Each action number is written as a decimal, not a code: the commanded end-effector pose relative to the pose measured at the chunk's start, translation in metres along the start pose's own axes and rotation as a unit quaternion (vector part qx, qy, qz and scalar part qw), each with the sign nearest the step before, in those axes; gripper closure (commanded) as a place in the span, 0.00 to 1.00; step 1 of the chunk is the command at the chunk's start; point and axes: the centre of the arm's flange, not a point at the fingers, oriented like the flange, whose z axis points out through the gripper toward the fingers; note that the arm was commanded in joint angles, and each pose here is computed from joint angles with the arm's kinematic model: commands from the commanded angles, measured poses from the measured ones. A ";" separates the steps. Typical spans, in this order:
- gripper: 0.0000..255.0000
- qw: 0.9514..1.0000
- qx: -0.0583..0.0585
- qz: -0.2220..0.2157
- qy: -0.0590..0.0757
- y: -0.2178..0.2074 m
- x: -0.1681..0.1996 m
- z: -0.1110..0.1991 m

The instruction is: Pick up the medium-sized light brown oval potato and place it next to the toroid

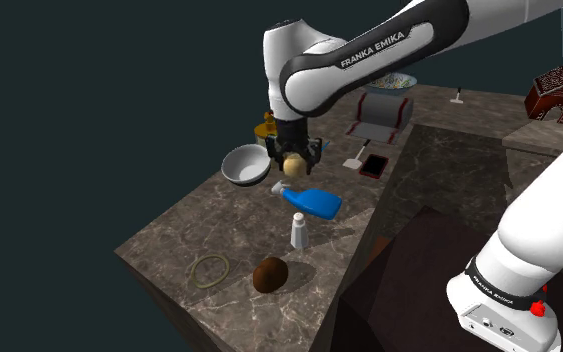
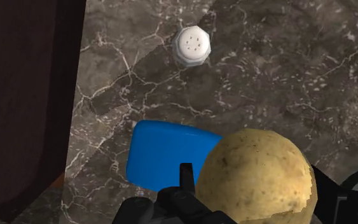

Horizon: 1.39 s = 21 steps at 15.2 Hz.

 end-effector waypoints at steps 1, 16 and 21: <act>1.00 1.000 0.000 0.001 0.000 -0.017 -0.019 -0.003; 1.00 1.000 0.000 0.001 0.000 -0.079 -0.083 0.035; 1.00 1.000 0.000 0.001 0.000 -0.080 -0.084 0.061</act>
